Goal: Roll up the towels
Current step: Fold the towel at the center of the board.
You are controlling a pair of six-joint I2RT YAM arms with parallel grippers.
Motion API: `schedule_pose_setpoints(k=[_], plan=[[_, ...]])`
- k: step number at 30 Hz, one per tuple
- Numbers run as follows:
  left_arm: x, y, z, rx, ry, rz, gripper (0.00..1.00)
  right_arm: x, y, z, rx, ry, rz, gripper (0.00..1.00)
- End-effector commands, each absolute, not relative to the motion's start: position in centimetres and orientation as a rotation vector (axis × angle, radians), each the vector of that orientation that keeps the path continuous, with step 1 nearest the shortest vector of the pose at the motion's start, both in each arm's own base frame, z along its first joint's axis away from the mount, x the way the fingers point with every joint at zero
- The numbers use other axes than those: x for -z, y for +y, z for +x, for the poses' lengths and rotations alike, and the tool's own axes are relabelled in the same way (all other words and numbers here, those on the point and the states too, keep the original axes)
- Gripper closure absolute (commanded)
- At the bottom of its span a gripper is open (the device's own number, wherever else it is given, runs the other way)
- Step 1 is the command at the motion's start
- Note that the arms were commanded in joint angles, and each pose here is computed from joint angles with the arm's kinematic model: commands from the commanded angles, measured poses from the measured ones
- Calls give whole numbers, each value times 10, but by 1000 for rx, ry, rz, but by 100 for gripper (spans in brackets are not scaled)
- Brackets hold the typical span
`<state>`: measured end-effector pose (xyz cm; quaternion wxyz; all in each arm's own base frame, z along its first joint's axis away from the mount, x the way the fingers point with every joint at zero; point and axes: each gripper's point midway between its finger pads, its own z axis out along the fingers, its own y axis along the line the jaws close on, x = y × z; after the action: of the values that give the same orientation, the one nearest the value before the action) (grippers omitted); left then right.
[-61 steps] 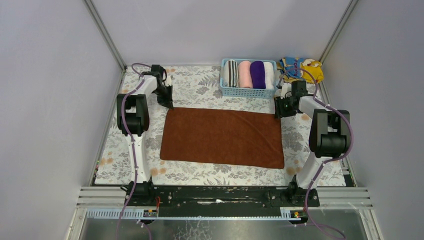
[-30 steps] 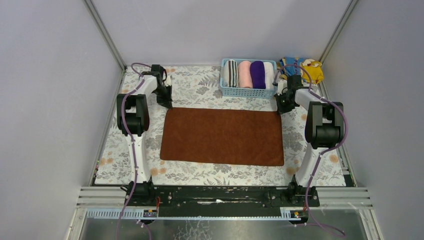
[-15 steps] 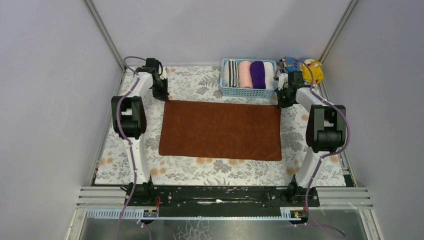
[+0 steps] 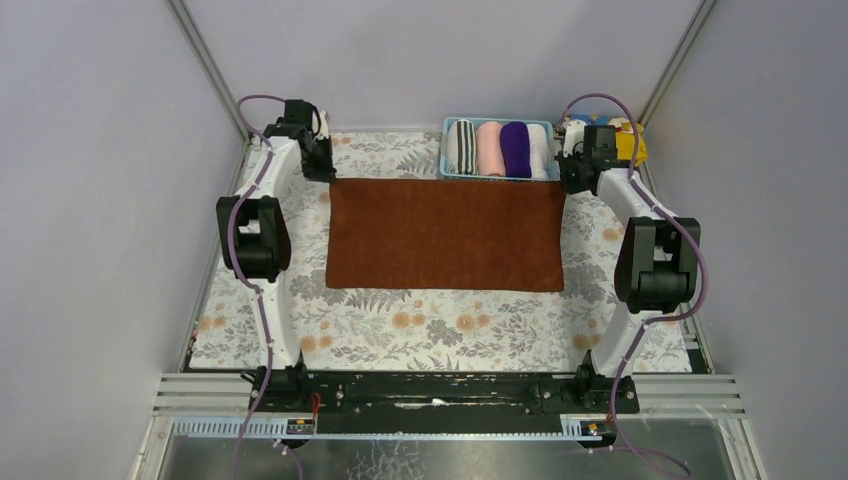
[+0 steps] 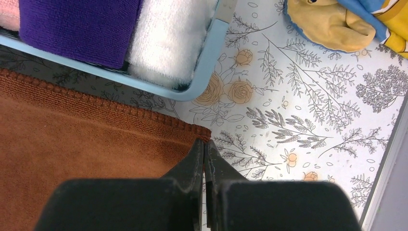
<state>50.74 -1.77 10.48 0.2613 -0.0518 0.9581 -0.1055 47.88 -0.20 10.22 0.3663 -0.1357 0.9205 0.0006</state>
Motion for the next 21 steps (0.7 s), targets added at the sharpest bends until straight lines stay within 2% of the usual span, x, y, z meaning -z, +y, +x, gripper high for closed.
schedule_pose_setpoints(k=[1,10,21], plan=[[-125,-1,511,224,2519,-178,100,-131,-3,482,4,2285,-289,100],[-101,9,461,142,2600,-356,100,-118,-3,431,-22,2333,-125,99],[-100,8,391,105,2618,-543,100,-115,-15,372,28,2317,133,100]])
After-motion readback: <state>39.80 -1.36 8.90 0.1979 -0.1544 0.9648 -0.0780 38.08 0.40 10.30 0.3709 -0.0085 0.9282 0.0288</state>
